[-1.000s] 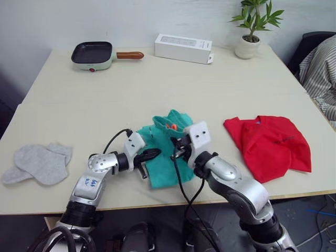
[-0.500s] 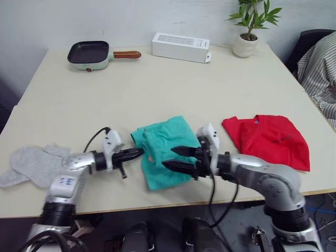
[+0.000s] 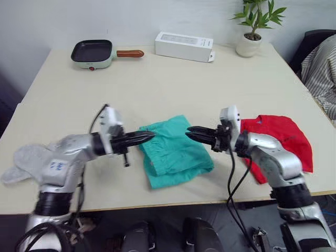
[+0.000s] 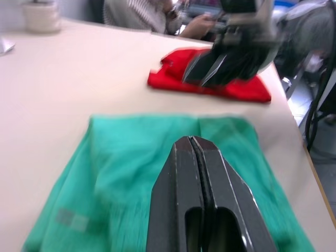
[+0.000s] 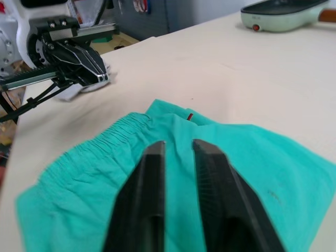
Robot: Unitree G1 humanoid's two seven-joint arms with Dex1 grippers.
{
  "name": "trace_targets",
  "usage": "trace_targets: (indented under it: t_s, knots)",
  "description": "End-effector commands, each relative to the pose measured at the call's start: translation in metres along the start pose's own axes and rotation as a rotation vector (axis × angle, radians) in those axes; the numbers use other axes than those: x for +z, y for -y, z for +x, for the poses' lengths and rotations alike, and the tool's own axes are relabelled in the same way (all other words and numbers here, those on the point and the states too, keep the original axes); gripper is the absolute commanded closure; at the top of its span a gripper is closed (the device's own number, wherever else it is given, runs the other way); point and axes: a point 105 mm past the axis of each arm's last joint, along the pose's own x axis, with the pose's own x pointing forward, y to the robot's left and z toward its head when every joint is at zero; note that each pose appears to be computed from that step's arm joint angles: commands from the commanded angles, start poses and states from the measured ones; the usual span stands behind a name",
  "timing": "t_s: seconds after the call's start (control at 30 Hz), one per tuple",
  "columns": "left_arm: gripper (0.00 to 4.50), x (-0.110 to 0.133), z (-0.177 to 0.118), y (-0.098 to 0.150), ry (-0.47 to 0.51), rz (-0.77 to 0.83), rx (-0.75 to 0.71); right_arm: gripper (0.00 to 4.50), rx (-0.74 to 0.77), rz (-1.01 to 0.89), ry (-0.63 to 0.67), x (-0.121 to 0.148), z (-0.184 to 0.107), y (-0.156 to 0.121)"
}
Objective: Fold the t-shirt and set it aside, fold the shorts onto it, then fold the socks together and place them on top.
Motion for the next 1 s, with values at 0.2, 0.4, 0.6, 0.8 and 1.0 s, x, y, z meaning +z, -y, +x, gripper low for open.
trace_targets:
  t_s: [0.2,0.4,0.6,0.8,1.0]
  knots:
    - [4.50,-0.054,0.037,0.006,-0.149,0.005,0.066,4.47,0.172,-0.175,-0.033,-0.020,0.035,0.003]
    - [4.50,-0.078,0.022,0.017,-0.202,-0.028,0.117,4.47,0.140,-0.170,-0.105,-0.049,0.044,0.017]
    - [4.50,-0.084,0.012,0.015,-0.211,-0.036,0.160,4.47,-0.183,-0.033,-0.106,-0.055,0.034,0.066]
    - [4.50,-0.059,0.012,0.004,-0.070,-0.012,0.207,4.47,-0.130,-0.047,0.025,-0.027,0.021,0.068]
    - [4.50,-0.041,0.009,-0.017,-0.002,-0.044,0.300,4.47,0.056,-0.031,0.077,-0.024,0.002,0.032]
